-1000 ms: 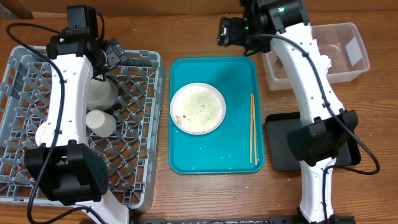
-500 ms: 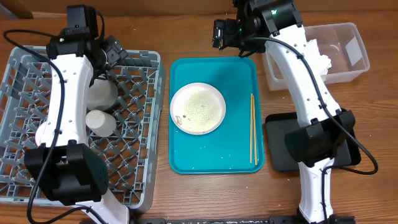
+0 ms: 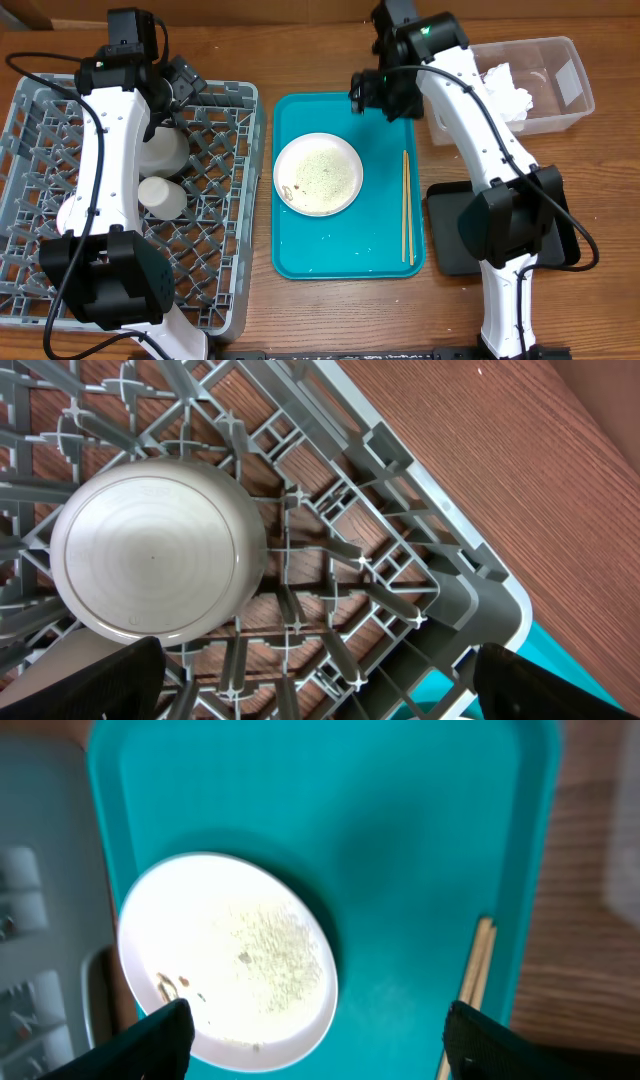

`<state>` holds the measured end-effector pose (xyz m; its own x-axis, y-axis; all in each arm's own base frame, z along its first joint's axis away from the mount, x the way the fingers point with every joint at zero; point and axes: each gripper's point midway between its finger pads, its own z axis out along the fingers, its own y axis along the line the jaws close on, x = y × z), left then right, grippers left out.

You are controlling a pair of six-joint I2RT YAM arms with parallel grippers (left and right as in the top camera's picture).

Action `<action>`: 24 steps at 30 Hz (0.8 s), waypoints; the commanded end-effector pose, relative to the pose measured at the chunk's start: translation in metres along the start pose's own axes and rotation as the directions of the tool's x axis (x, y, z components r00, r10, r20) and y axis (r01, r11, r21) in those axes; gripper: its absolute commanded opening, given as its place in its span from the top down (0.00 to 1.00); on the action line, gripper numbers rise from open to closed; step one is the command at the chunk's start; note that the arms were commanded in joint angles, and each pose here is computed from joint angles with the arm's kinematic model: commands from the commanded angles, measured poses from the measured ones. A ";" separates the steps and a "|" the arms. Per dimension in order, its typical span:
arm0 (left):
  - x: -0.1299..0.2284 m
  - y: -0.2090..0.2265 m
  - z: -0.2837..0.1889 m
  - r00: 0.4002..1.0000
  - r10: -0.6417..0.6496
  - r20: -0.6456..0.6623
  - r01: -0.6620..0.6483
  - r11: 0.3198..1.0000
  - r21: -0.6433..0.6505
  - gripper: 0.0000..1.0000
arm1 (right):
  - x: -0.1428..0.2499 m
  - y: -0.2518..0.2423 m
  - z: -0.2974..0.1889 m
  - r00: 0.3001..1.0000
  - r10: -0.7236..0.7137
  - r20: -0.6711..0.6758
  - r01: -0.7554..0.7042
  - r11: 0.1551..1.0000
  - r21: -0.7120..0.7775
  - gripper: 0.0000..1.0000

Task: Sort waste into correct bins and load items into the dishwasher
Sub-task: 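Move the right gripper from the bin toward the white plate, then lower the right gripper onto the white plate's rim to grasp it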

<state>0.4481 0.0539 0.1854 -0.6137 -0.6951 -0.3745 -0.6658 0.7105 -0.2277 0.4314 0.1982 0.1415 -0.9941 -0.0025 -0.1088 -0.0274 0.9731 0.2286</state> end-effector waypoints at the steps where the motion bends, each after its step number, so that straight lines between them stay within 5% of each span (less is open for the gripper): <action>1: -0.003 -0.006 0.001 1.000 -0.019 0.001 0.019 1.000 0.016 0.00 | 0.011 0.014 0.010 0.997 -0.060 -0.046 0.057 0.996 -0.072 0.14; 5: 0.004 -0.014 0.000 0.999 -0.021 -0.037 0.023 0.998 0.059 0.00 | 0.006 0.024 0.010 0.998 -0.064 -0.012 0.063 0.994 -0.088 0.00; 9: 0.024 -0.044 -0.006 0.986 0.100 -0.136 -0.065 0.969 0.237 0.00 | -0.009 0.033 -0.007 0.997 -0.045 0.059 0.051 0.992 -0.115 0.00; 13: 0.020 -0.043 -0.004 0.986 0.131 -0.100 -0.107 0.970 0.218 0.00 | -0.013 0.040 -0.020 0.993 -0.083 0.089 0.094 0.986 -0.135 0.00; 18: 0.010 -0.031 -0.001 0.993 0.110 -0.049 -0.103 0.985 0.142 0.00 | -0.001 0.061 -0.023 0.994 -0.103 0.039 0.110 0.962 -0.250 0.22; 24: 0.005 -0.026 0.000 0.997 0.067 -0.029 -0.064 0.992 0.105 0.00 | 0.020 0.067 0.000 0.988 -0.152 -0.003 0.150 0.977 -0.154 0.28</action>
<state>0.4571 0.0271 0.1885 -0.6861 -0.6446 -0.3374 -0.5611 0.7640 -0.3186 0.4231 0.2515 0.1562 -0.9855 -0.1053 -0.1334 -0.1501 0.9072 0.3931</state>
